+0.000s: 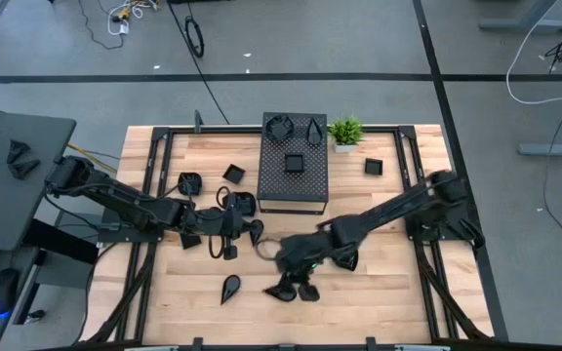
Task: Pick & Place Mini shaped plates
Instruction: Stack the black drop-shaped plate on top of the black drop-shaped plates on the shelf
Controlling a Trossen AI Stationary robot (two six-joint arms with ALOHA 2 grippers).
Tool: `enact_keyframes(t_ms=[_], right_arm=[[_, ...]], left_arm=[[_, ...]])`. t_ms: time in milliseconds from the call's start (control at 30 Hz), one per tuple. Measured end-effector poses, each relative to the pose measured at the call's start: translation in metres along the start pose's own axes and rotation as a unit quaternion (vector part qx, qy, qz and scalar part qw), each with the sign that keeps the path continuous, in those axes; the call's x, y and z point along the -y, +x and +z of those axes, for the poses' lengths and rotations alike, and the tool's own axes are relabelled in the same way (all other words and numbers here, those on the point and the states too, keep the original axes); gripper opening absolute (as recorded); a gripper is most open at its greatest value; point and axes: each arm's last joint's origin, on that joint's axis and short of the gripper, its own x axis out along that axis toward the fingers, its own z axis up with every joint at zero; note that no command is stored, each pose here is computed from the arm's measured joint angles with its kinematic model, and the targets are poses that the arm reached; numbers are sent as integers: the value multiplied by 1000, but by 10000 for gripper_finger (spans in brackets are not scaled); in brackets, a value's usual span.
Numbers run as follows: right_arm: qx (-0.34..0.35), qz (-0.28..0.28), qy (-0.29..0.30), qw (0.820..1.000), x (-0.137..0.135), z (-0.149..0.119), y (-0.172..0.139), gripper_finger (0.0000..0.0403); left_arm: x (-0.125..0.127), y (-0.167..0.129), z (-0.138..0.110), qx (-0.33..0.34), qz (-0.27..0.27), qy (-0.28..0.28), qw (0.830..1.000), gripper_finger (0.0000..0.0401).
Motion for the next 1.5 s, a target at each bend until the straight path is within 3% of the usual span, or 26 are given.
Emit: enact_keyframes(t_ms=[167, 233, 300, 467, 767, 967, 1100, 1233, 1500], right_arm=[[90, -116, 39, 988, -14, 22, -76, 4], [131, -194, 72, 970, -10, 27, -110, 4], [168, -276, 119, 939, 1, 28, -142, 4], [222, -417, 244, 847, 56, 22, -206, 5], [164, -520, 325, 772, 169, -3, -244, 5], [135, -507, 366, 769, 203, -25, -239, 5], [156, -502, 392, 755, 215, -43, -233, 5], [191, -491, 395, 752, 222, -49, -231, 5], [197, -493, 396, 750, 225, -53, -230, 6]], left_arm=[[0, 0, 0, 1, 0, 0, 1000, 11], [0, 0, 0, 1, 0, 0, 1000, 11], [0, 0, 0, 1, -1, -1, 1000, 11], [0, 0, 1, 4, -1, 1, 1000, 11], [0, 0, 1, 5, -1, 1, 1000, 12], [0, 0, 1, 5, -1, -1, 1000, 12], [1, 0, 1, 5, -2, -3, 1000, 12], [1, 0, 1, 5, -3, -8, 1000, 12], [0, 0, 1, 5, -3, -8, 1000, 12]])
